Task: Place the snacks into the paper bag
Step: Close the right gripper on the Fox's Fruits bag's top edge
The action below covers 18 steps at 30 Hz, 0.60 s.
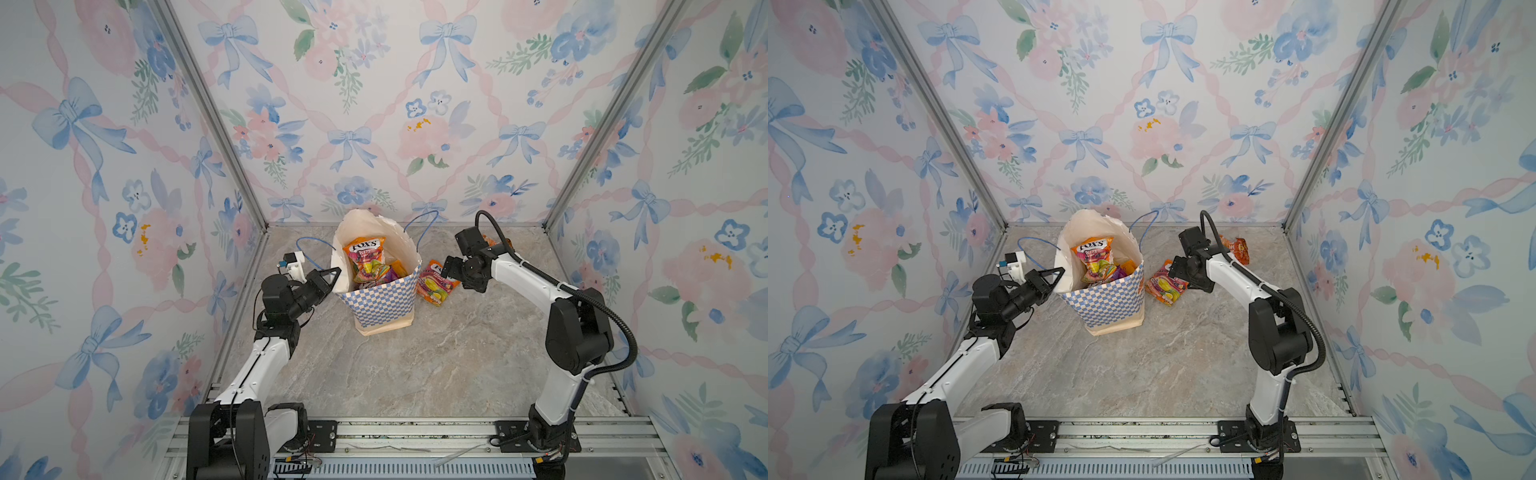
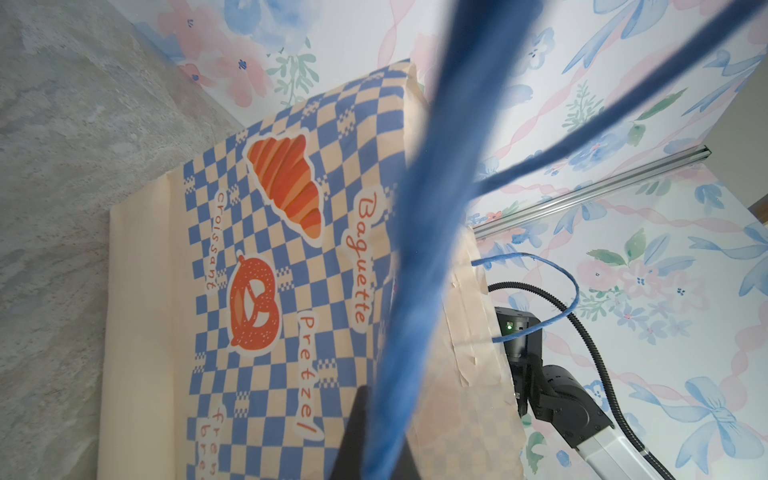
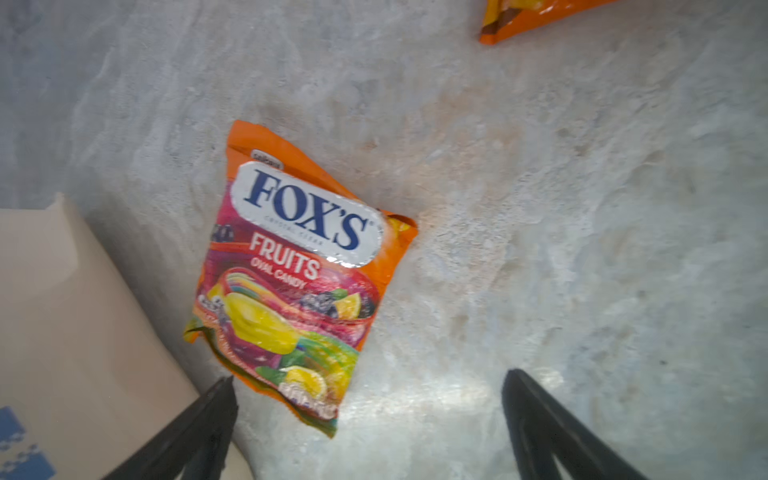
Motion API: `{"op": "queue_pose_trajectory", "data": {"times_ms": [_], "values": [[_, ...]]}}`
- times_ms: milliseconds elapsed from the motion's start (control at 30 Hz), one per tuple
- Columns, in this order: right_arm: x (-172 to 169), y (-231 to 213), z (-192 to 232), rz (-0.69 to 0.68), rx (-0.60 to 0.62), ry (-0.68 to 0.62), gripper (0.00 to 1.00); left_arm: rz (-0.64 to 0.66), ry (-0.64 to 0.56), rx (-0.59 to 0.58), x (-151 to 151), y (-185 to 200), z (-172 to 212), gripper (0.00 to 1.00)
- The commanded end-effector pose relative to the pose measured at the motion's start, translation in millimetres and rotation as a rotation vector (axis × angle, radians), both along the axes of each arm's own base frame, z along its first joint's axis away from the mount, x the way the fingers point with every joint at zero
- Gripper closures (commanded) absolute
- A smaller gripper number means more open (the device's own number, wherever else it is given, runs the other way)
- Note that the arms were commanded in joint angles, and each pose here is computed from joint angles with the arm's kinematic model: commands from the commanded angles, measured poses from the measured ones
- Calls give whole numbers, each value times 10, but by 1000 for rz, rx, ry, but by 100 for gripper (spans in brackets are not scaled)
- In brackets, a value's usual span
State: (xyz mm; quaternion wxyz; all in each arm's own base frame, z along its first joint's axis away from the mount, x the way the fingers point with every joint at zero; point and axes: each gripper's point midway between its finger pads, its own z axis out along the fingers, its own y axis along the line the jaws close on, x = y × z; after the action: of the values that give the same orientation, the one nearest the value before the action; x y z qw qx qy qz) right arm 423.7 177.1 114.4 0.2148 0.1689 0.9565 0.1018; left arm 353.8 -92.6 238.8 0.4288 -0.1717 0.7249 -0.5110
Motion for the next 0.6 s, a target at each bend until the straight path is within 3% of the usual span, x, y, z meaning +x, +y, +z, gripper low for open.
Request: {"op": "queue_pose_trajectory", "data": {"times_ms": [0, 567], "values": [[136, 351, 16, -83, 137, -26, 4, -32, -26, 5, -20, -23, 39, 100], [236, 447, -606, -241, 54, 98, 3, -60, -25, 25, -46, -60, -33, 100]]}}
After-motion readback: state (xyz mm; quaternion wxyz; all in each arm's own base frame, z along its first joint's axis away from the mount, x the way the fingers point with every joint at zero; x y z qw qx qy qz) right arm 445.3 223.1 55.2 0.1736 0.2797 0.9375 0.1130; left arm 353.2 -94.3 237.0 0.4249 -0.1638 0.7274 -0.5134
